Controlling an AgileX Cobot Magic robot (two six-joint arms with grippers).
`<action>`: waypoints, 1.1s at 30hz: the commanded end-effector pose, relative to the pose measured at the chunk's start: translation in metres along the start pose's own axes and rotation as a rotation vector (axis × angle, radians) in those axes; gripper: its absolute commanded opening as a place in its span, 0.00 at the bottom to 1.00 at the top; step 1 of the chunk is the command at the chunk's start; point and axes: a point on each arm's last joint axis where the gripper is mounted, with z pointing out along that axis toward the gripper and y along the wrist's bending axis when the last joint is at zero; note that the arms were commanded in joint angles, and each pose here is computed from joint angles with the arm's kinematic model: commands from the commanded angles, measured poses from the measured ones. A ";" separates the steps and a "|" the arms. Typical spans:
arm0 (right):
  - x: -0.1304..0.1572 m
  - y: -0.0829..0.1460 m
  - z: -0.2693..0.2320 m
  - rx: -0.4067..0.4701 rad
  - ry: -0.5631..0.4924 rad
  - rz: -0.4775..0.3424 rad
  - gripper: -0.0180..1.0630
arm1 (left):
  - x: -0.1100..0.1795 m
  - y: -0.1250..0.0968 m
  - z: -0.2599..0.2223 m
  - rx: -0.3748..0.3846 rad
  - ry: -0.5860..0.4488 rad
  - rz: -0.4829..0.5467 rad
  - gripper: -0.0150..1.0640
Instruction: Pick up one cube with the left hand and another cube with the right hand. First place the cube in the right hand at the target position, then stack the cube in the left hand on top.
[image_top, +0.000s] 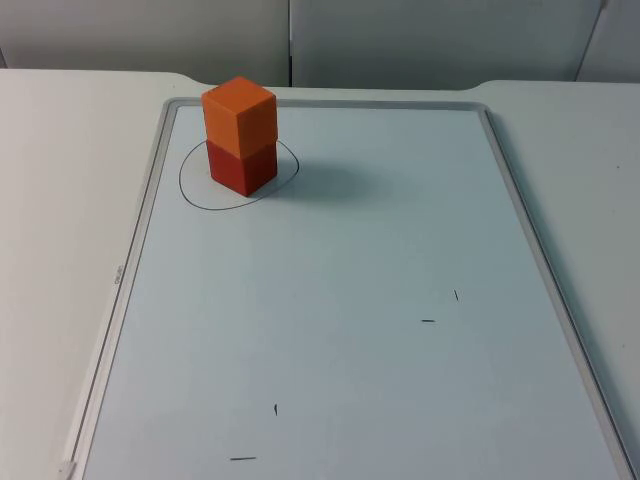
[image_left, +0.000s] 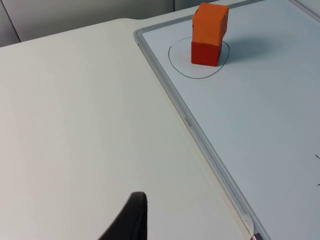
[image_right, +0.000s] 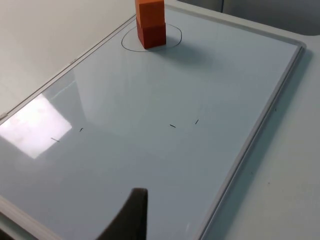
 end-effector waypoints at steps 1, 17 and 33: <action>0.002 0.001 0.002 0.002 0.004 0.009 0.99 | 0.000 0.000 0.000 0.002 -0.011 -0.001 0.99; 0.003 0.004 0.000 0.411 0.023 0.221 0.99 | 0.000 0.000 0.000 0.002 -0.011 -0.001 0.99; 0.003 0.005 -0.001 0.453 0.025 0.243 0.99 | 0.000 0.000 0.000 0.002 -0.011 -0.001 0.99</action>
